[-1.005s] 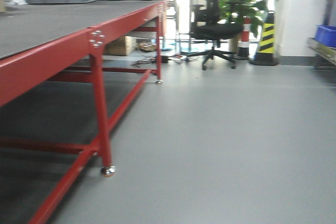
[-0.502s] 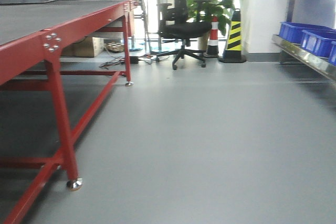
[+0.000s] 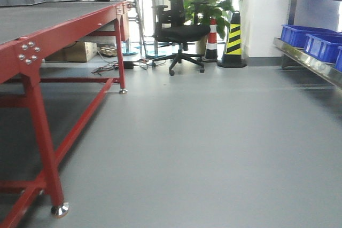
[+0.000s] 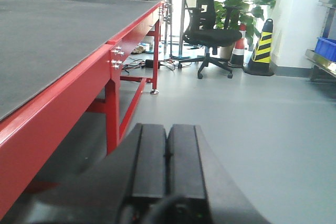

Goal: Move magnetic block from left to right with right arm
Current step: 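Drive the base away from the table holding the cube in right gripper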

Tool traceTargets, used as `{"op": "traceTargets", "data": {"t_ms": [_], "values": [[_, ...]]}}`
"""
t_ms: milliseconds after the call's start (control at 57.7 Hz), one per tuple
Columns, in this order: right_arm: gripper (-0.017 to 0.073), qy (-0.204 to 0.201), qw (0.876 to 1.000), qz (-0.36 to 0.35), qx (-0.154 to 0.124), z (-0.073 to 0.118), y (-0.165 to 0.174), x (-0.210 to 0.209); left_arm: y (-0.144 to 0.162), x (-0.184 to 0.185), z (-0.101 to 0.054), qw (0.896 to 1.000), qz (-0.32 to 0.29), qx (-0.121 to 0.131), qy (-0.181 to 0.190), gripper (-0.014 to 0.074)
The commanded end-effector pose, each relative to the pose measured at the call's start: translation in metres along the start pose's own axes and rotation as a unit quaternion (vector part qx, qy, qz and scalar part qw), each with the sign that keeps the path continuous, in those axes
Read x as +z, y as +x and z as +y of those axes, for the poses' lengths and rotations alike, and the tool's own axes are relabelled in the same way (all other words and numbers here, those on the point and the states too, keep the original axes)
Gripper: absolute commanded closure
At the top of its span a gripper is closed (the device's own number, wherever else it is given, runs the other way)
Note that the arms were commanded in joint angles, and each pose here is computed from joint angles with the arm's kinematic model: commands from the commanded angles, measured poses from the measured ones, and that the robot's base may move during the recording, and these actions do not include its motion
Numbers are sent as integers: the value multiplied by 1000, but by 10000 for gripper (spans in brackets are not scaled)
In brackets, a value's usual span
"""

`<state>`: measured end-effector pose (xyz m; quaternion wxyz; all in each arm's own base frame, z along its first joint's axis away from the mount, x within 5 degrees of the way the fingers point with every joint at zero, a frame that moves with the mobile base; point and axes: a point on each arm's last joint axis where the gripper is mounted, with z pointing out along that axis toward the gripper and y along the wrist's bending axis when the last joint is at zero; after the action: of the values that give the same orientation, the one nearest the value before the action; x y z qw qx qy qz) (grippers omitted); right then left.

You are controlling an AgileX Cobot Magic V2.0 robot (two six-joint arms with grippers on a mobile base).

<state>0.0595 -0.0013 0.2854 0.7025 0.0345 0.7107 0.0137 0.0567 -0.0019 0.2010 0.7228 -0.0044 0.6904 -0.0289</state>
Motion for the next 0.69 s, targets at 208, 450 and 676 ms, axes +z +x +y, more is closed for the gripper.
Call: {"op": "traceTargets", "data": {"t_ms": [208,450,676], "values": [[241,2,998,-56,-4,0,-18,-1,-6,-1,0,999,-43,-5,0,720],[241,2,998,-56,-4,0,-18,-1,-6,-1,0,999,-43,-5,0,720],[241,2,998,-56,-4,0,-18,-1,-6,-1,0,999,-43,-5,0,720]]}}
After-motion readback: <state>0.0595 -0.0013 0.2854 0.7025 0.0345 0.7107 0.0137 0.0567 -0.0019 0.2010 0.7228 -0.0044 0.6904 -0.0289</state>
